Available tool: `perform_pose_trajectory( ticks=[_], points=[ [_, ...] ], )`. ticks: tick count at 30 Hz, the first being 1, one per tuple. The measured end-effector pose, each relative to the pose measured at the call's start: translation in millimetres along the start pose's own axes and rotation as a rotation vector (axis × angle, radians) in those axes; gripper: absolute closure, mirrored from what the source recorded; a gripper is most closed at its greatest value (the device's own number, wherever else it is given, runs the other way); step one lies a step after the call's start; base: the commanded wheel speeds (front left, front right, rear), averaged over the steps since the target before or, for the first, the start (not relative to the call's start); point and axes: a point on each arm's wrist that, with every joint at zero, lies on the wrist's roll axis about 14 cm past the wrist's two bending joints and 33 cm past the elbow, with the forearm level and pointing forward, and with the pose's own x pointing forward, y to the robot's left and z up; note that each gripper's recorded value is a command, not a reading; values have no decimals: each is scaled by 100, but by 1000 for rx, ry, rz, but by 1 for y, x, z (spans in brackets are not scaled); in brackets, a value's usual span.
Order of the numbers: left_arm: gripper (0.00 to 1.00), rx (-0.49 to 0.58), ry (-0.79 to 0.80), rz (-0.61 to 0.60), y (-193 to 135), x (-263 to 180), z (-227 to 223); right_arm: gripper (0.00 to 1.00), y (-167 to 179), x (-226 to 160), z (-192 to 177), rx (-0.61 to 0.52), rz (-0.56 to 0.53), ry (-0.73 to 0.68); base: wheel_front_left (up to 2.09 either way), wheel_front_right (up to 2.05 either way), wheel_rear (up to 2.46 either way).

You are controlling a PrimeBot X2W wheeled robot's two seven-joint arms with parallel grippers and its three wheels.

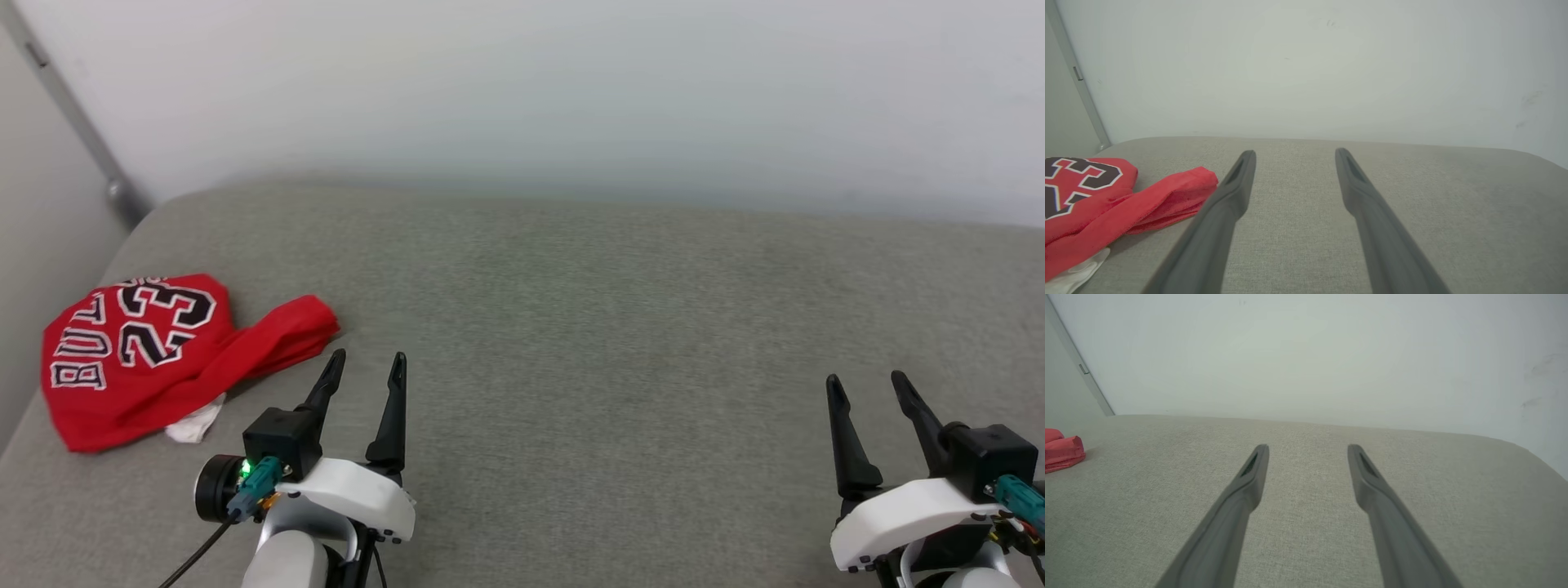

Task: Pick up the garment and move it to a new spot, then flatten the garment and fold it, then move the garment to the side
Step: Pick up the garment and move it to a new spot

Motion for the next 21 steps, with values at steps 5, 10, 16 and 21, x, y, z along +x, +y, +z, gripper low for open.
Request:
perform_pose_trajectory(
  ticks=[5,10,16,21],
  points=[
    [0,9,-11,81,27,-13,5,0,29,14,0,0,87,0,0,0,0],
    [0,26,-17,197,63,-34,10,0,66,30,2,2,193,-8,0,0,0],
    [0,47,-27,338,106,-66,17,0,117,44,6,6,332,-21,0,0,0],
    [0,52,-29,430,131,-92,21,0,154,49,10,8,435,-33,0,0,0]
  ],
)
